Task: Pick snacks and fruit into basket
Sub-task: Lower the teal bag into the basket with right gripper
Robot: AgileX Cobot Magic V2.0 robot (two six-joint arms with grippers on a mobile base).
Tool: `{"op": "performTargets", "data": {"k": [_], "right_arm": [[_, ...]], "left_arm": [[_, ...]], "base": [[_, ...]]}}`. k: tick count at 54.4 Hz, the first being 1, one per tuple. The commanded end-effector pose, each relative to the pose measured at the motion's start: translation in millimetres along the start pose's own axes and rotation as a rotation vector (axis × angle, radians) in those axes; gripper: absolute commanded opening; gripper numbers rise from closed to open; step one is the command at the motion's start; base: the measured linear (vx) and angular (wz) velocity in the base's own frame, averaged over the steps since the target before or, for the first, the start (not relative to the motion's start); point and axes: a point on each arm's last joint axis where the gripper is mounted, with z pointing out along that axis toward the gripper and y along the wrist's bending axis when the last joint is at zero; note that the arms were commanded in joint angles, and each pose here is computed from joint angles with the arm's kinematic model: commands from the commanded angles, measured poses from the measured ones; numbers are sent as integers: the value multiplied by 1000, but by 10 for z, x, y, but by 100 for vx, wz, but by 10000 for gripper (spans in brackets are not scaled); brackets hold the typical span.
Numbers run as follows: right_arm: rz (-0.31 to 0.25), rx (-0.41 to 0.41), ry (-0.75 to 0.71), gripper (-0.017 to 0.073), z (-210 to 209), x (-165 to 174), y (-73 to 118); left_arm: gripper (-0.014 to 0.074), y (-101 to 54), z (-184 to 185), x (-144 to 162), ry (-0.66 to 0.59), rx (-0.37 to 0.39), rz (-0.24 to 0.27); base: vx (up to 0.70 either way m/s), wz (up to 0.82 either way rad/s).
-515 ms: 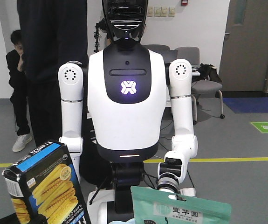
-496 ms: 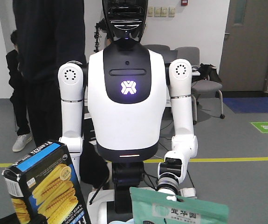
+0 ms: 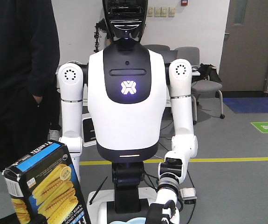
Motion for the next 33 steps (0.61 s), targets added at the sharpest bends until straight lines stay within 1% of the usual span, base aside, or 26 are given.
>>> {"op": "performTargets", "data": {"k": [1, 6, 11, 20, 33], "right_arm": [[4, 5, -95, -9, 44, -139, -37], [14, 13, -96, -9, 95, -109, -71], [0, 11, -89, -9, 149, -69, -94], [26, -11, -70, -9, 247, 14, -120], [42, -31, -32, -5, 340, 120, -142]], "left_arm": [[0, -54, 2, -186, -131, 45, -8], [0, -54, 2, -186, -131, 45, -8], [0, -54, 2, -186, -131, 45, -8], [0, -54, 2, -186, -131, 45, -8], [0, -54, 2, -186, -131, 45, -8]], "base": [[0, 0], [0, 0], [0, 0], [0, 0], [0, 0]]}}
